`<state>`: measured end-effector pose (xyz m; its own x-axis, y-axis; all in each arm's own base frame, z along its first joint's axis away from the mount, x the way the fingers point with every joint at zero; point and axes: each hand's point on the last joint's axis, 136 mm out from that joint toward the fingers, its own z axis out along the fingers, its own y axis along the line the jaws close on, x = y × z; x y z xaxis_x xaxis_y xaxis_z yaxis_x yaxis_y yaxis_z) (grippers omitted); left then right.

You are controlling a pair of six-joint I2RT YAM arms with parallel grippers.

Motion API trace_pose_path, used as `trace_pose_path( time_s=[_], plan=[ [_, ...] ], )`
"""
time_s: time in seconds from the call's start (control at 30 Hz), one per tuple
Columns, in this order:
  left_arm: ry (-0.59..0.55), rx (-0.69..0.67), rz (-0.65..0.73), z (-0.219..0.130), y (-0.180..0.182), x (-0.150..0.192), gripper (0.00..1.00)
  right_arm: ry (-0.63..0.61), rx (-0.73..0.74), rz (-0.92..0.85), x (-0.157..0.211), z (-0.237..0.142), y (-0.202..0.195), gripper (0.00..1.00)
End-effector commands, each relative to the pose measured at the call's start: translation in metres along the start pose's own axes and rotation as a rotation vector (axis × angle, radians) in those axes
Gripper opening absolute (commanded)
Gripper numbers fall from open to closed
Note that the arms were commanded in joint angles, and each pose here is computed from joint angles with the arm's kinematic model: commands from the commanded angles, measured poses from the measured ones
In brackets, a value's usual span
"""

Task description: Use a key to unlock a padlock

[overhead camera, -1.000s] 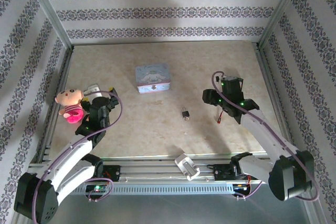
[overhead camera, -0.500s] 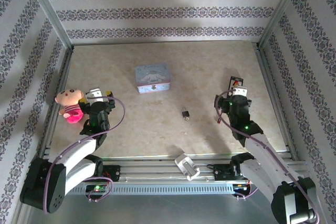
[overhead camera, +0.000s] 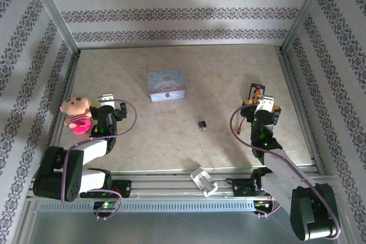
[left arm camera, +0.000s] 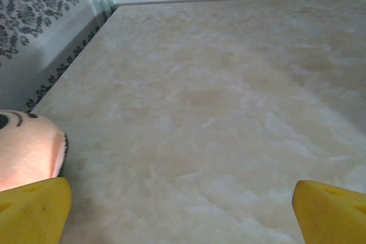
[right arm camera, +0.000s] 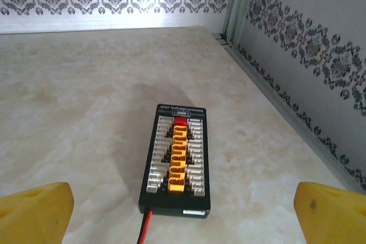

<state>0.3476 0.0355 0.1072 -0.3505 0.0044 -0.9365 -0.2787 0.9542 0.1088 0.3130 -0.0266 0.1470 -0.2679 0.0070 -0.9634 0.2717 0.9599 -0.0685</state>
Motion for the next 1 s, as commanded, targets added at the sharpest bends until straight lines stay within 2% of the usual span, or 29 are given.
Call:
trace_pose_path(
  time_s=[0.0,0.17,0.4,0.5,0.57,0.63,0.77,0.87,0.97],
  plan=[
    [-0.106,0.066,-0.036,0.007,-0.007,-0.024,0.99,-0.086,-0.013,-0.012,-0.019,0.002,0.002,0.98],
    [-0.142,0.13,-0.051,0.015,-0.017,-0.024,0.99,-0.11,-0.044,-0.017,-0.021,0.006,0.008,0.98],
    [-0.121,0.196,-0.035,0.024,-0.028,-0.011,0.99,-0.169,-0.073,-0.028,-0.023,0.001,0.011,0.98],
    [-0.096,0.314,-0.015,0.033,-0.047,-0.004,0.99,-0.193,-0.089,-0.021,-0.022,-0.001,0.011,0.98],
    [-0.018,0.428,0.013,0.035,-0.062,0.001,0.99,-0.199,-0.098,-0.019,-0.019,-0.002,0.011,0.98],
    [-0.048,0.474,-0.014,0.034,-0.062,-0.003,0.99,-0.197,-0.107,-0.021,-0.015,0.0,0.012,0.98],
    [-0.05,0.478,-0.024,0.034,-0.061,-0.003,0.99,-0.193,-0.126,-0.025,-0.005,0.006,0.016,0.98],
    [-0.037,0.4,-0.046,0.04,-0.049,-0.002,0.99,-0.195,-0.152,-0.024,-0.002,0.011,0.023,0.98],
    [-0.037,0.388,-0.05,0.04,-0.047,-0.002,0.99,-0.192,-0.194,-0.011,-0.002,0.013,0.03,0.98]
  ],
)
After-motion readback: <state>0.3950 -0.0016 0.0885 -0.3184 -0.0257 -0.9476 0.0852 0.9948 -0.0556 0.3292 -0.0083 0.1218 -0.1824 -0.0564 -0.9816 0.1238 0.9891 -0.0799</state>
